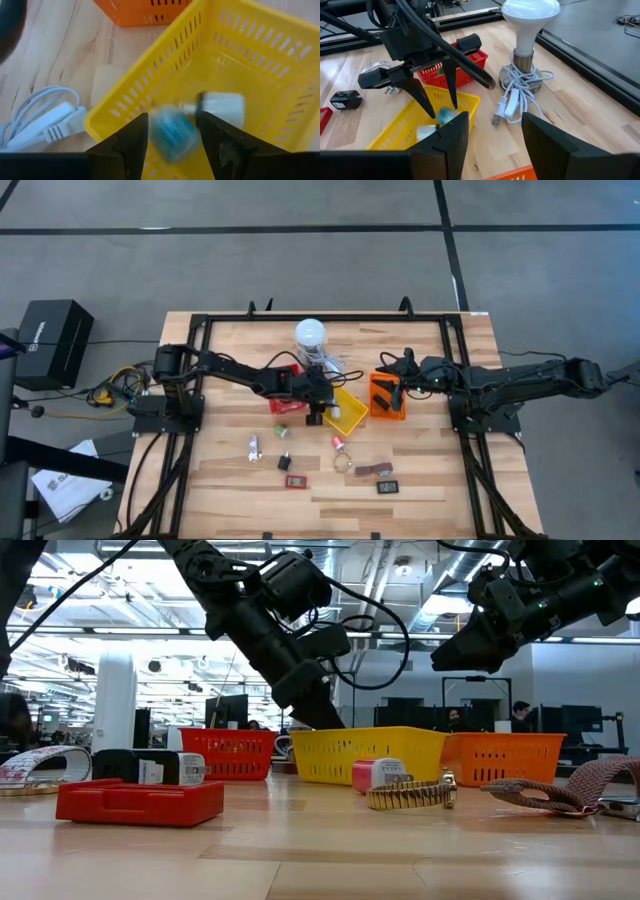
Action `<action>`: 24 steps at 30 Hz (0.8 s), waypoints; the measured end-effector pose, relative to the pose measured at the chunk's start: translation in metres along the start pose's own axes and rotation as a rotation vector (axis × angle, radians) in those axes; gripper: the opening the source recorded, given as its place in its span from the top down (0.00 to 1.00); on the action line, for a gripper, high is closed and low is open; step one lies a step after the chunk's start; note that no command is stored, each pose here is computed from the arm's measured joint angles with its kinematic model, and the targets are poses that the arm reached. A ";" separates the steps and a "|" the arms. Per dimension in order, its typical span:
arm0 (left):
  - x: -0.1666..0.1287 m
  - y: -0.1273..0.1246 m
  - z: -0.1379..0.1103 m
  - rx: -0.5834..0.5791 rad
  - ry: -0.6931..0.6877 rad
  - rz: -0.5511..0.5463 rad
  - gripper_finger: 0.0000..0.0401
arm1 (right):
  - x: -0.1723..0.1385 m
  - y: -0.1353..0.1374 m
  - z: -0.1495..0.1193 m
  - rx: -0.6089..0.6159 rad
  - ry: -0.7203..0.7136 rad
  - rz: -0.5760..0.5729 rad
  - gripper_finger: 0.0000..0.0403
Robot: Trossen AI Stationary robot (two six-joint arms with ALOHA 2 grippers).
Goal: Pick & Place Office items
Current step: Put the blue charger adapter into the yellow basket, then put the black digital clock into the orange basket
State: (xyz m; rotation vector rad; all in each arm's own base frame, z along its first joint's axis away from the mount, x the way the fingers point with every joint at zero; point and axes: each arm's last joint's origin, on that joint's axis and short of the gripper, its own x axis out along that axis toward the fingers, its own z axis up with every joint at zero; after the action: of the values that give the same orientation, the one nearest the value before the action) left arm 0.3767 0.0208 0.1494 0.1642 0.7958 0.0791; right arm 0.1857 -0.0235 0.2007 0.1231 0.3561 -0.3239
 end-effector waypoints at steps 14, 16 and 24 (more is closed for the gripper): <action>0.000 0.000 0.000 0.001 0.002 0.004 0.58 | 0.000 0.000 0.000 0.000 0.000 0.000 0.57; 0.000 0.000 0.000 0.001 0.000 0.004 0.59 | 0.000 0.000 0.000 0.000 0.000 0.000 0.57; -0.002 -0.001 0.002 -0.025 -0.011 0.002 0.59 | 0.000 0.002 0.000 -0.049 0.001 0.010 0.57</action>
State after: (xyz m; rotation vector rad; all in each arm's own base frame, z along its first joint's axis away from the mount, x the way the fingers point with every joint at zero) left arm 0.3766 0.0188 0.1524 0.1419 0.7831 0.0901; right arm 0.1859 -0.0219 0.2007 0.0765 0.3637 -0.3045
